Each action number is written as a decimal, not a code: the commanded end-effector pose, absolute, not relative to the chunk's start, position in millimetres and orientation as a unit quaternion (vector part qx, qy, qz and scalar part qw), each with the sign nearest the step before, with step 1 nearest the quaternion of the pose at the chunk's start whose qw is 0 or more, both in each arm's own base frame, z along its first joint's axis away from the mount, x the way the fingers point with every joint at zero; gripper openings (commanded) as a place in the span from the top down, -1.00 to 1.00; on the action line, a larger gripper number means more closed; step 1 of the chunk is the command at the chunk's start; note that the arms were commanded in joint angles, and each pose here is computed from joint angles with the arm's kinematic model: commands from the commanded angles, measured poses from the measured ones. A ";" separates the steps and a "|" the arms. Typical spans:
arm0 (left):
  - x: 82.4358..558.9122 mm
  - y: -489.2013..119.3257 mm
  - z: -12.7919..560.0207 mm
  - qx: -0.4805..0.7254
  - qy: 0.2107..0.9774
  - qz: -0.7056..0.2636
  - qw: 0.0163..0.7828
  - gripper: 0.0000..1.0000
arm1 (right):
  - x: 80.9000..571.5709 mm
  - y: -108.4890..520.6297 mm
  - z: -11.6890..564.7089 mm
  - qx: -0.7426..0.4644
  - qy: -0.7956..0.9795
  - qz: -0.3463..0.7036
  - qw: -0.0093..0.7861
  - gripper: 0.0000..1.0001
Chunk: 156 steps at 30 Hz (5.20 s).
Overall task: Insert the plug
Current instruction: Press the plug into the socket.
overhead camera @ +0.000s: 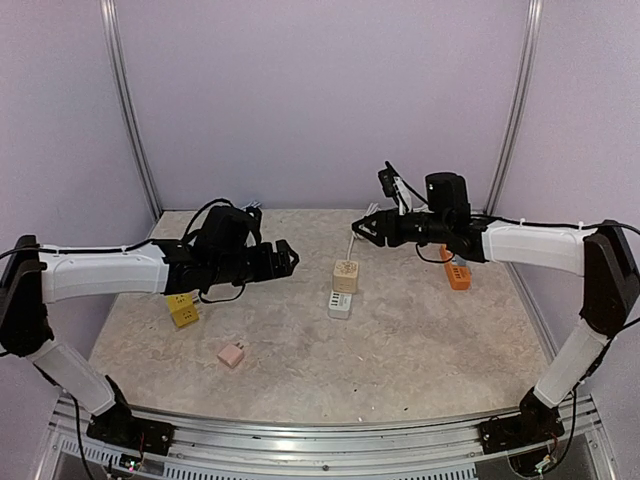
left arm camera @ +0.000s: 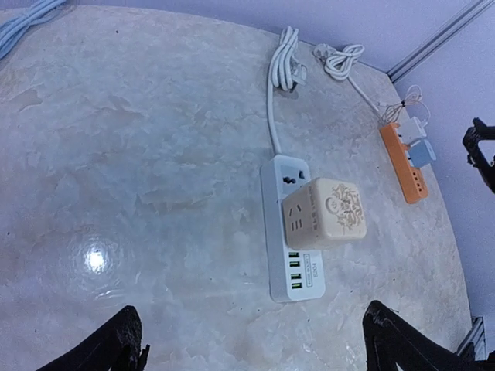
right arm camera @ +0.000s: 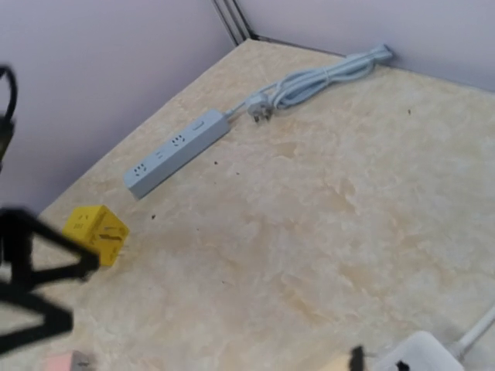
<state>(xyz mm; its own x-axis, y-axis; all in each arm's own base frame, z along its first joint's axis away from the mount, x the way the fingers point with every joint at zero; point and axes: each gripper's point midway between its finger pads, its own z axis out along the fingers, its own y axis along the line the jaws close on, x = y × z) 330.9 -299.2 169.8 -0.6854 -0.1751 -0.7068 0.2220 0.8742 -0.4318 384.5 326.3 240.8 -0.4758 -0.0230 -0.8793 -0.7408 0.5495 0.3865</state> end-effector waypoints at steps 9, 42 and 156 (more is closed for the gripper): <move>379.0 -378.7 180.8 0.104 0.849 -0.409 0.318 -0.66 | 380.7 312.7 155.0 -0.189 0.828 0.387 0.358 -0.08; 398.5 -409.8 104.8 0.113 0.867 -0.429 0.228 0.00 | 412.7 325.6 125.4 -0.151 0.843 0.403 0.323 0.07; 380.0 -415.4 84.4 0.100 0.874 -0.436 0.192 0.27 | 396.1 345.2 115.8 -0.233 0.868 0.311 0.308 -0.14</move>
